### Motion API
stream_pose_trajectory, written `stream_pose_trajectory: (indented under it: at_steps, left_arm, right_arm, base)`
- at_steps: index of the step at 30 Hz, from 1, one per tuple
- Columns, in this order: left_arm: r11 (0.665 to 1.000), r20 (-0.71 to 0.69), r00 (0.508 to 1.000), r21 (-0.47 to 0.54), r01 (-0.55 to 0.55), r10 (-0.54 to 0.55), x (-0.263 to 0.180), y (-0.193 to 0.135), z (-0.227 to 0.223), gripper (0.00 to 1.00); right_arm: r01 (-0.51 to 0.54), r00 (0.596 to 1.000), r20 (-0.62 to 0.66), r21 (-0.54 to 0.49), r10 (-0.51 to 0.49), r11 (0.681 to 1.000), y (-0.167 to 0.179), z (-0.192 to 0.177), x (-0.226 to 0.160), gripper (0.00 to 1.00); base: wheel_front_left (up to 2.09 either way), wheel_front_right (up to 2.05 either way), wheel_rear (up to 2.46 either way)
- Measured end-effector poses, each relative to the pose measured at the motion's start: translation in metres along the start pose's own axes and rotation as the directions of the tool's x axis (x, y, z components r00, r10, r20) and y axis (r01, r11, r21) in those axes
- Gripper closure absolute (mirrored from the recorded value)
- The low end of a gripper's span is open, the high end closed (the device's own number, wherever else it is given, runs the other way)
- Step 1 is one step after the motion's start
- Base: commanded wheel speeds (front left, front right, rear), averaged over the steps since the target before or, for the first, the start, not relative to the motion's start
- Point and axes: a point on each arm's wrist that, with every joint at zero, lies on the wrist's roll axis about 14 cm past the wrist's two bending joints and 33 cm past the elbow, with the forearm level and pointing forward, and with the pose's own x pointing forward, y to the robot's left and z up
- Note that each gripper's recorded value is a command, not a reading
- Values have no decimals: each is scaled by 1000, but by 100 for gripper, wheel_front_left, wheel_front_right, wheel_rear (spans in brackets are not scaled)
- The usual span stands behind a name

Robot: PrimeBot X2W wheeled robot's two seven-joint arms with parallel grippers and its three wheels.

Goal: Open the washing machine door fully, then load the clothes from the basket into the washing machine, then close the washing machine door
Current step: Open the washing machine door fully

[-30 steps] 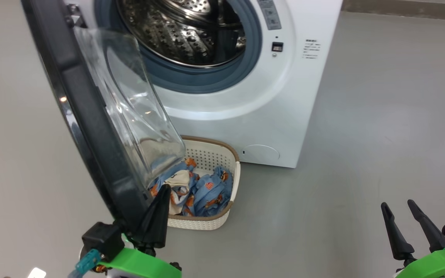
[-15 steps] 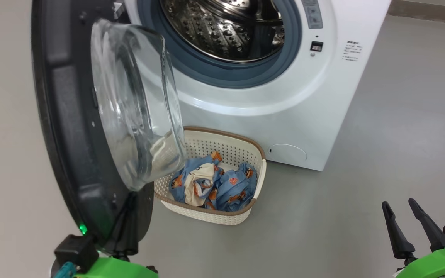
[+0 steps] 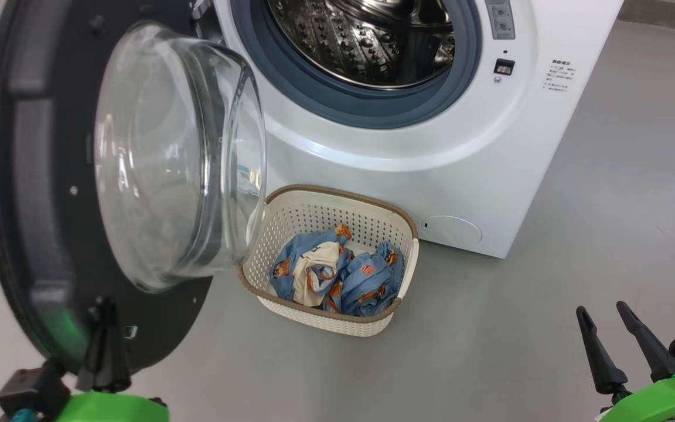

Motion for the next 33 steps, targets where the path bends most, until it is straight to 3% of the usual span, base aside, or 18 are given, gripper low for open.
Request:
stream_pose_trajectory:
  at_steps: [14, 33]
  left_arm:
    - [984, 69, 986, 82, -158, 152, 29, 57, 26, 100]
    - [924, 91, 941, 183, -336, 325, 79, 131, 40, 100]
  right_arm:
    - [-11, 1000, -26, -1, 11, 1000, -2, -10, 6, 0]
    - [-6, 999, -37, 9, 6, 1000, -17, -22, 31, 0]
  base:
    - [0, 0, 0]
    - [0, 0, 0]
